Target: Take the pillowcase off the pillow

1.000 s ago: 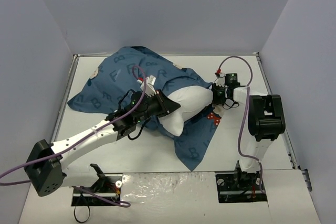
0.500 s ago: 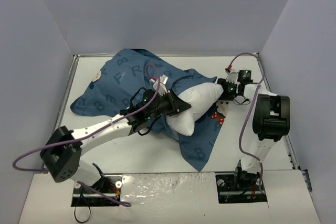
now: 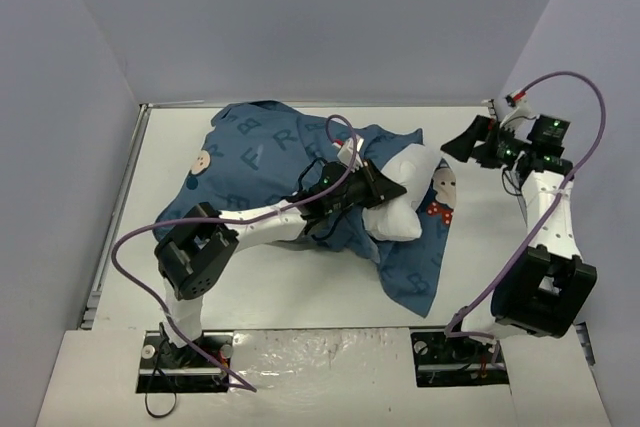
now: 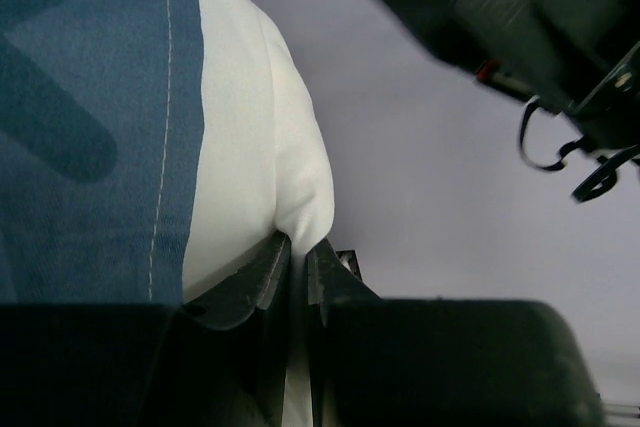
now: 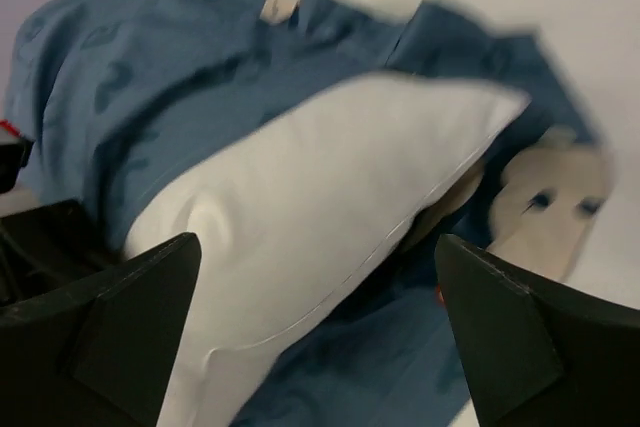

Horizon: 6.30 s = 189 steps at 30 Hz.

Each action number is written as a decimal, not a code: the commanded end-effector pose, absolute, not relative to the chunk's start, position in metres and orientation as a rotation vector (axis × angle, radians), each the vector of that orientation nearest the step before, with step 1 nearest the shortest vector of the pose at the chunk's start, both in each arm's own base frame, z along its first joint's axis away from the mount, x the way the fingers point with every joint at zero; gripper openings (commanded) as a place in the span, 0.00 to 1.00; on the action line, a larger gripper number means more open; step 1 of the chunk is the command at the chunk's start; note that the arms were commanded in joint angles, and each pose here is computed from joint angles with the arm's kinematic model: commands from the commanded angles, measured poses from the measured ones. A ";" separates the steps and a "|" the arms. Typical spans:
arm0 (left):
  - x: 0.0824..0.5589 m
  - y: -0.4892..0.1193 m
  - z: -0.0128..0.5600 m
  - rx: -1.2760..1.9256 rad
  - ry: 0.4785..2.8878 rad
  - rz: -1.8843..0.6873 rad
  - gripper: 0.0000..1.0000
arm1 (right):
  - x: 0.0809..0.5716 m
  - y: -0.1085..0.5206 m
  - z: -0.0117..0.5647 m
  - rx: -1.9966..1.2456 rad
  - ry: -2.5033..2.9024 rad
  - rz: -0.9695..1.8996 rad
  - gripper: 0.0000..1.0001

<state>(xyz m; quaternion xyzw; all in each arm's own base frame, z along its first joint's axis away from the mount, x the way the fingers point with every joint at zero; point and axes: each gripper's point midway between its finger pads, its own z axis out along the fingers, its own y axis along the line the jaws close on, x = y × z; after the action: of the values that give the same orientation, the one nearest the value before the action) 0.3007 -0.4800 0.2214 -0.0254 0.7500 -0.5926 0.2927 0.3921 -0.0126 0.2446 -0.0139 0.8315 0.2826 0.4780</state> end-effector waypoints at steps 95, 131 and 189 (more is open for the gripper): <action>0.249 -0.150 0.087 0.018 2.561 -0.312 0.02 | 0.434 -0.036 0.143 0.000 2.257 0.830 0.00; 0.407 -0.096 0.247 -0.403 2.079 -0.630 0.84 | 0.369 -0.001 0.137 -0.834 2.240 0.634 0.00; 0.433 0.018 0.252 -0.740 2.141 -0.029 0.02 | 0.363 0.005 0.236 -1.026 1.942 0.321 0.00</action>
<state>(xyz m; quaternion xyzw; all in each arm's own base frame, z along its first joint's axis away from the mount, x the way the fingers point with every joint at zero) 0.4415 -0.0340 0.2014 -0.2807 0.8912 -0.0625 0.3509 0.3493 0.0318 0.2056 -0.4321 0.7816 0.1817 0.4116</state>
